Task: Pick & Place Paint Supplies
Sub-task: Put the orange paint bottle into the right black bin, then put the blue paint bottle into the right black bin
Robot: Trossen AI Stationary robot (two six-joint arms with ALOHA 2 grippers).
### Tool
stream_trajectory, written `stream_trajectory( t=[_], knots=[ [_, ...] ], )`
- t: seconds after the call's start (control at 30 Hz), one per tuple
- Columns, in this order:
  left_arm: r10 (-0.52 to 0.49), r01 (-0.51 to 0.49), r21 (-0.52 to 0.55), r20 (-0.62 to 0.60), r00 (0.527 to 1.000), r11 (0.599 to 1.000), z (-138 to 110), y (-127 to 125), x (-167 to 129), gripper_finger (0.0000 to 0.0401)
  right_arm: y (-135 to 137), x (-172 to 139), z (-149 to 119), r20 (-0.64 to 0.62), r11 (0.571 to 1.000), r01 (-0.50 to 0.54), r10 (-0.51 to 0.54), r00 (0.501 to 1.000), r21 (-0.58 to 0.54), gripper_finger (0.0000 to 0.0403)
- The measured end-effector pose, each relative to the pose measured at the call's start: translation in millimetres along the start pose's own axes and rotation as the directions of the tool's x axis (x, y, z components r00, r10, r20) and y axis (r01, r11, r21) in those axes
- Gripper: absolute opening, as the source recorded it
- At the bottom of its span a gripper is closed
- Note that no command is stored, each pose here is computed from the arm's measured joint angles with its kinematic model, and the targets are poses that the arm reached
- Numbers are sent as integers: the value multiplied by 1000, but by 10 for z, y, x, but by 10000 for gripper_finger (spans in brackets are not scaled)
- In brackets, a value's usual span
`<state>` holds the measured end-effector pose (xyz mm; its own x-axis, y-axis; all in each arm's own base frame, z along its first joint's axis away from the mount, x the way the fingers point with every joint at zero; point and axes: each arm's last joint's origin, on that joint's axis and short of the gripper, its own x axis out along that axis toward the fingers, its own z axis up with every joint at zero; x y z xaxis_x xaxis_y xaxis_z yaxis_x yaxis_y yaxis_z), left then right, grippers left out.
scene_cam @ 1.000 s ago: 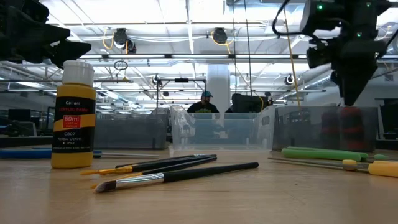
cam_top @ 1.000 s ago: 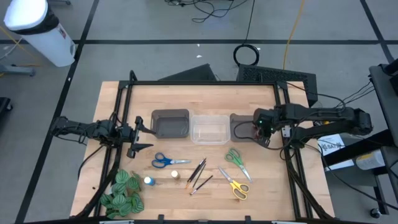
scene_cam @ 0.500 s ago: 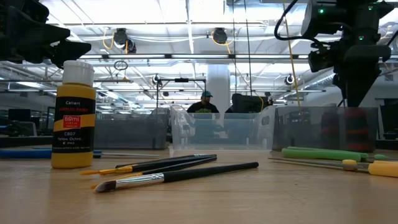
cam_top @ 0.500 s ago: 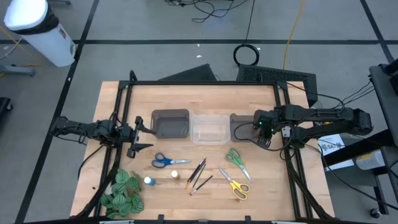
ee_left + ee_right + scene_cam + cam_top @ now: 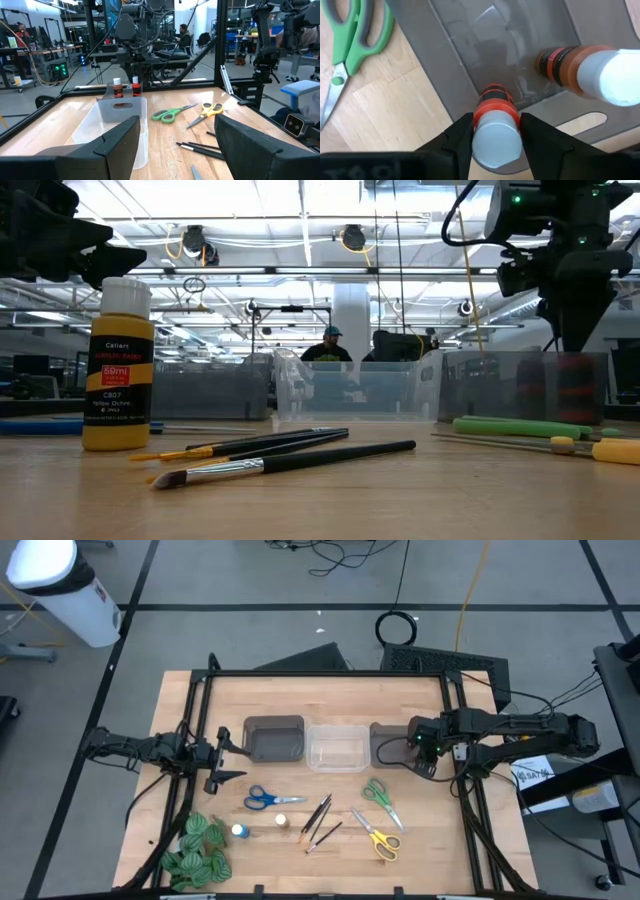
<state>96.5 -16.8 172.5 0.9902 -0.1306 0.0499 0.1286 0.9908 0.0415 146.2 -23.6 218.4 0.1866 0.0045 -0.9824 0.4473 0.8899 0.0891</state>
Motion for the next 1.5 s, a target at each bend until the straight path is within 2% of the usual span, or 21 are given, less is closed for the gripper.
stream_trajectory(
  t=[0.27,0.43,0.77,0.93,1.03,1.13,1.3,1.5],
  knots=[
    [0,0,0,0,1000,1000,-1,0,0,269,7,-19,0,-9,1000,-19,19,1000,0,149],
    [0,0,0,0,1000,1000,-1,0,0,269,30,-165,52,18,1000,-29,29,999,-2,153],
    [0,0,0,0,1000,1000,0,0,0,269,77,-426,170,114,998,-58,59,992,-9,150],
    [0,0,0,0,1000,1000,0,0,0,269,134,-525,213,246,994,-112,110,963,-5,150],
    [0,0,0,0,1000,1000,-1,0,0,269,207,-620,216,353,985,-160,172,920,-63,149],
    [0,0,0,0,1000,1000,0,0,0,269,305,-744,180,455,966,-205,255,853,-156,144],
    [0,0,0,0,1000,1000,0,0,0,269,496,-814,47,598,890,-258,446,666,-377,136],
    [0,0,0,0,1000,1000,0,0,0,269,596,-708,-126,694,823,-161,550,465,-544,127]
  ],
)
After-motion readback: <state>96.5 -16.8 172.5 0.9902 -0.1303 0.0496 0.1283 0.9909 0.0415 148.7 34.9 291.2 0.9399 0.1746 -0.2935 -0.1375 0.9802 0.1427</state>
